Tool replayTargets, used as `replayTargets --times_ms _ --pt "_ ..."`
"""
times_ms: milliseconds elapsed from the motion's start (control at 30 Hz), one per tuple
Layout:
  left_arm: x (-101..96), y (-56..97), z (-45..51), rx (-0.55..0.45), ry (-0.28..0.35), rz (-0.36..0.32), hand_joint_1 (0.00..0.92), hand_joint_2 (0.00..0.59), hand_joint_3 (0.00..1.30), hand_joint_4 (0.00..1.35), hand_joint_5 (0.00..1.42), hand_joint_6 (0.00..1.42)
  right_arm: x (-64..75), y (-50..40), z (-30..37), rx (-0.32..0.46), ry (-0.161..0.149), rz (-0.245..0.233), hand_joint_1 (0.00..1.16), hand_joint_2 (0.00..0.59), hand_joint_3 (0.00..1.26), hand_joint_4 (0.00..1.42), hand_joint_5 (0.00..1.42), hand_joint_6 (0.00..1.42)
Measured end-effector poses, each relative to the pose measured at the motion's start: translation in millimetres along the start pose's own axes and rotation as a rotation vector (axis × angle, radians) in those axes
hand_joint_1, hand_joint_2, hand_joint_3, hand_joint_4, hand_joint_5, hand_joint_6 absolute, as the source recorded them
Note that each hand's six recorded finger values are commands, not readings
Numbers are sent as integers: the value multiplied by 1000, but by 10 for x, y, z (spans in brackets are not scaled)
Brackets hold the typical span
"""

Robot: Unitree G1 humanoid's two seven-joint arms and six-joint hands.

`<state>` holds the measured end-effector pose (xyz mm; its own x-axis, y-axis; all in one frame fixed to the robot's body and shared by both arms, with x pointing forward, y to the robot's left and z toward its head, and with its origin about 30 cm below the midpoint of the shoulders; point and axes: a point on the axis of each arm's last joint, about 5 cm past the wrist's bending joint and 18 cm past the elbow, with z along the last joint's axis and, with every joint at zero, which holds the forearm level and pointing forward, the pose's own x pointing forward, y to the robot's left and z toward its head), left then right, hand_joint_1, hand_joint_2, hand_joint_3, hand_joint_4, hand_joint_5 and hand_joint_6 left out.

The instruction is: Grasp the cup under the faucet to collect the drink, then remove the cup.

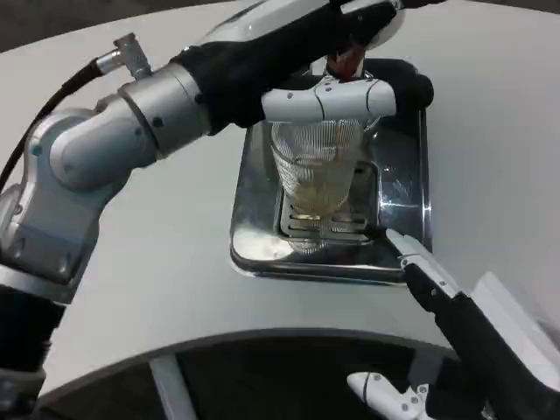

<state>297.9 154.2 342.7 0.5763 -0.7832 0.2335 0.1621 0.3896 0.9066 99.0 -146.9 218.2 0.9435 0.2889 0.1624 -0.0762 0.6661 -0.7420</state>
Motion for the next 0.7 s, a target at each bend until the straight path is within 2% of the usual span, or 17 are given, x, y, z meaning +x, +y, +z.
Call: replayTargets --times_ms 100,167,267,367,467,700 --pt "-3 7 -5 2 3 0 0 85 68 0 0 61 74 34 26 33 6 -43 629 298 15 21 51 143" --pt "-4 8 -8 1 5 -1 0 85 67 0 0 61 146 39 48 50 -15 -93 641 287 6 24 50 143" --pt "-1 11 -6 4 3 -1 0 84 67 0 0 64 226 78 61 75 -29 -128 644 286 5 24 50 141" --pt "2 13 -3 6 1 -2 0 85 67 0 0 68 321 158 36 97 -16 -161 646 285 5 24 50 136" --pt "4 12 -5 6 0 -3 0 86 67 0 0 70 413 214 6 109 -2 -213 647 284 5 24 47 133" --pt "10 22 -11 8 -2 -2 0 91 66 0 0 74 618 323 -43 141 3 -268 652 263 11 40 66 129"
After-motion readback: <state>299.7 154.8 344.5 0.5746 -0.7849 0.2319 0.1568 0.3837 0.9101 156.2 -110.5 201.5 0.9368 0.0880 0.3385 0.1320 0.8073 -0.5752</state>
